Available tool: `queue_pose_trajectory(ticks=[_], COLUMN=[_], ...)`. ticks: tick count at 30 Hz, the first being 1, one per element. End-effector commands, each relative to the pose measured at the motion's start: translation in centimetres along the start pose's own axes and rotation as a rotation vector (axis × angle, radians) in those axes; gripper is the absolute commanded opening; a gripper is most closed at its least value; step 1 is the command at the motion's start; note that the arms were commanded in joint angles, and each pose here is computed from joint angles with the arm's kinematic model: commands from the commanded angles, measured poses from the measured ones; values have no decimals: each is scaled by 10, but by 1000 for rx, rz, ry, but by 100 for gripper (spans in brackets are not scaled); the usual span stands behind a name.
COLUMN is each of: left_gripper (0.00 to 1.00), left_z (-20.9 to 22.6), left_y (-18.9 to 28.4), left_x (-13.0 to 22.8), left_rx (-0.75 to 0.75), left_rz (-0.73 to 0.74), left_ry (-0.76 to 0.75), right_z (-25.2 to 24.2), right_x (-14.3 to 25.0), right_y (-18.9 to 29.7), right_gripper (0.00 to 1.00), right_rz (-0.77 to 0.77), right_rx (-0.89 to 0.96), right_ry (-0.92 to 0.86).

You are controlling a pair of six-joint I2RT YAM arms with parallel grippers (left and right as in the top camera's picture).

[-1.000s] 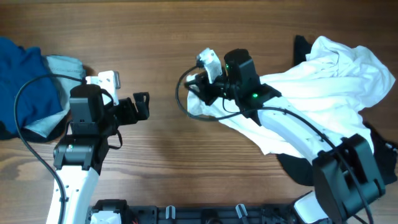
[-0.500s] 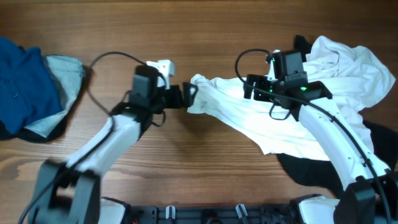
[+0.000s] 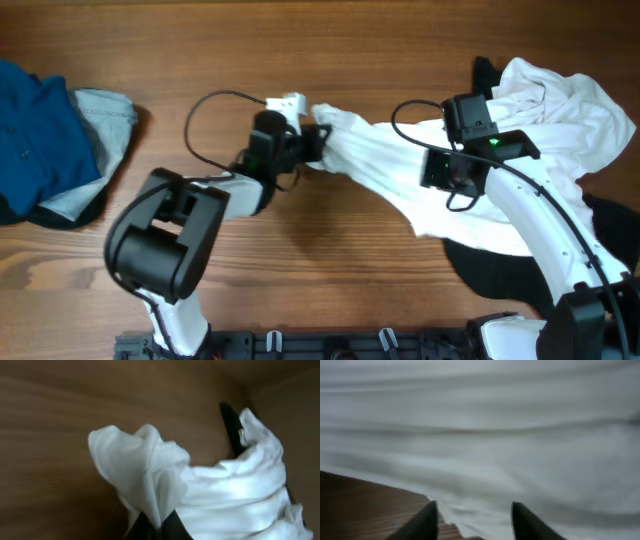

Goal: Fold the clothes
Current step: 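Grasp the T-shirt's left end with the left gripper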

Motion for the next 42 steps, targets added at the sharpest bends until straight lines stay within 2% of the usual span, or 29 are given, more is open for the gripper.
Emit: queue_pose_trajectory(ticks=[1, 3, 5, 6, 7, 8, 9, 10, 14, 16, 18, 20, 24, 28, 30, 32, 33, 34, 37, 38, 40, 42], left_gripper=[4, 4, 4, 15, 38, 52, 79, 100, 100, 100, 100, 100, 100, 96, 84, 45, 15, 4, 4, 4, 4, 4], left_z=[25, 43, 63, 75, 84, 92, 97, 98, 77, 57, 35, 13, -18, -34, -38, -41, -41, -40, -27, -11, 7, 43], left_y=[52, 86, 120, 136, 146, 153, 155, 153, 123, 110, 94, 77, 40, 14, 3, -9, -10, -10, 4, 22, 42, 86], left_x=[-66, -101, -133, -147, -155, -158, -156, -149, -84, -44, -11, 9, 43, 85, 92, 93, 92, 92, 86, 68, 47, 13], left_rx=[-38, -92, -154, -188, -212, -231, -229, -197, -78, -124, -171, -177, -258, -325, -290, -236, -232, -236, -302, -334, -362, -441], left_rz=[-197, -322, -433, -476, -496, -497, -476, -414, 35, 265, 429, 513, 553, 631, 620, 580, 575, 574, 603, 588, 551, 453], left_ry=[18, 19, 20, 37, 72, 120, 154, 181, 425, 533, 539, 481, 438, 608, 583, 554, 552, 552, 595, 597, 612, 665], right_z=[-24, -36, -46, -51, -54, -58, -61, -64, -68, -69, -69, -69, -69, -70, -70, -70, -70, -70, -70, -72, -75, -78], right_x=[-15, -21, -30, -33, -34, -34, -33, -32, -24, -22, -22, -22, -20, -19, -19, -19, -19, -19, -20, -21, -22, -24], right_y=[5, 4, 4, 3, 2, 2, 1, -1, -10, -14, -16, -16, -16, -16, -16, -16, -16, -16, -16, -16, -16, -17], right_gripper=[35, 18, 14, 14, 14, 14, 14, 15, 23, 25, 25, 26, 27, 27, 26, 27, 27, 26, 27, 25, 16, 14], right_rz=[-71, -70, -70, -63, -57, -50, -44, -35, -7, 7, 17, 20, 30, 41, 40, 37, 38, 39, 34, 30, 28, 30], right_rx=[94, 98, 63, 42, 39, 46, 51, 56, 81, 87, 90, 88, 92, 96, 96, 95, 95, 95, 94, 95, 96, 90], right_ry=[-103, -141, -108, -91, -89, -102, -110, -99, -95, -96, -96, -97, -97, -94, -94, -95, -94, -94, -97, -108, -116, -100])
Point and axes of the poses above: each gripper's point midway between its finger pads, its own y axis back along the fingers, its own z axis along the line the jaws close on, x = y × z, the point moved 10 cm from there along y, back along the fingers, and after that the axes turned 10 degrees about -y, right-handed, at the moved point
